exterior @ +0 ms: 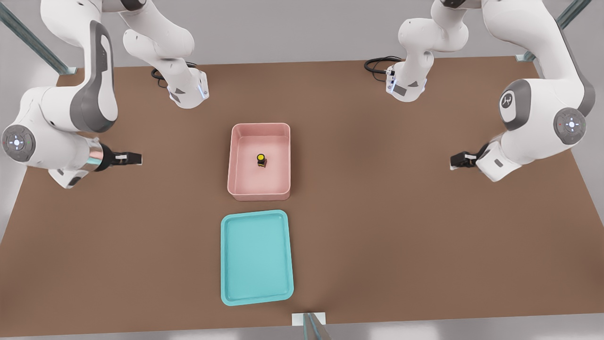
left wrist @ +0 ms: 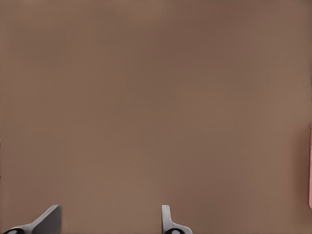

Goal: The left arm remains still, and the right arm places the button from the box into the tray

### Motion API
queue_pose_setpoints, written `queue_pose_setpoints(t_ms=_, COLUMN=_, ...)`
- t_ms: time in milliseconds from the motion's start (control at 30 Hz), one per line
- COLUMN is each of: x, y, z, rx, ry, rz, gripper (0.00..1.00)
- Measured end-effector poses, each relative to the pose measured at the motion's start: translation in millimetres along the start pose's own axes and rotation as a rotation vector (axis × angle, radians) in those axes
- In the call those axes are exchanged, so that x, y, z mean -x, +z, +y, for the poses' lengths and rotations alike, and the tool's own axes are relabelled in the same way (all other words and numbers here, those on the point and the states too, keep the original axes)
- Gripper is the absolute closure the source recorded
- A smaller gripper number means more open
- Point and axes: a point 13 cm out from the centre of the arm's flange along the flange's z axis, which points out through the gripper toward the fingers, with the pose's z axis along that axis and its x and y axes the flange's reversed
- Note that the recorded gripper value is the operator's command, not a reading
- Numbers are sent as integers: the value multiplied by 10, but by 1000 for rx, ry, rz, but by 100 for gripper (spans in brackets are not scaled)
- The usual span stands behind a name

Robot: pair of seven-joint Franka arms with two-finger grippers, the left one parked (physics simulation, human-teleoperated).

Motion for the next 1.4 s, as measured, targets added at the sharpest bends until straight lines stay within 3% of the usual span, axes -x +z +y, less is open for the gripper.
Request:
queue_pose_setpoints(t_ms=100, x=139, y=-22, z=85, rx=-5, ry=-12, rz=-48, gripper=0)
queue_pose_setpoints(t_ms=233, x=337, y=488, z=1654, rx=-53, ry=-186, rz=-41, gripper=0)
queue_pose_setpoints(t_ms=300, x=262, y=713, z=2072, rx=-62, ry=-196, rz=-48, gripper=0)
queue_pose_setpoints(t_ms=500, x=-627, y=1841, z=2314, rx=-93, ry=-115, rz=-45, gripper=0)
queue_pose_setpoints(t_ms=700, x=-794, y=2733, z=2896, rx=-103, ry=-36, rz=-86, gripper=0)
queue_pose_setpoints(t_ms=1100, x=-369, y=3269, z=3435, rx=-10, ry=233, rz=-159, gripper=0)
queue_pose_setpoints(t_ms=1400, x=-446, y=3535, z=3316, rx=-26, ry=359, rz=-142, gripper=0)
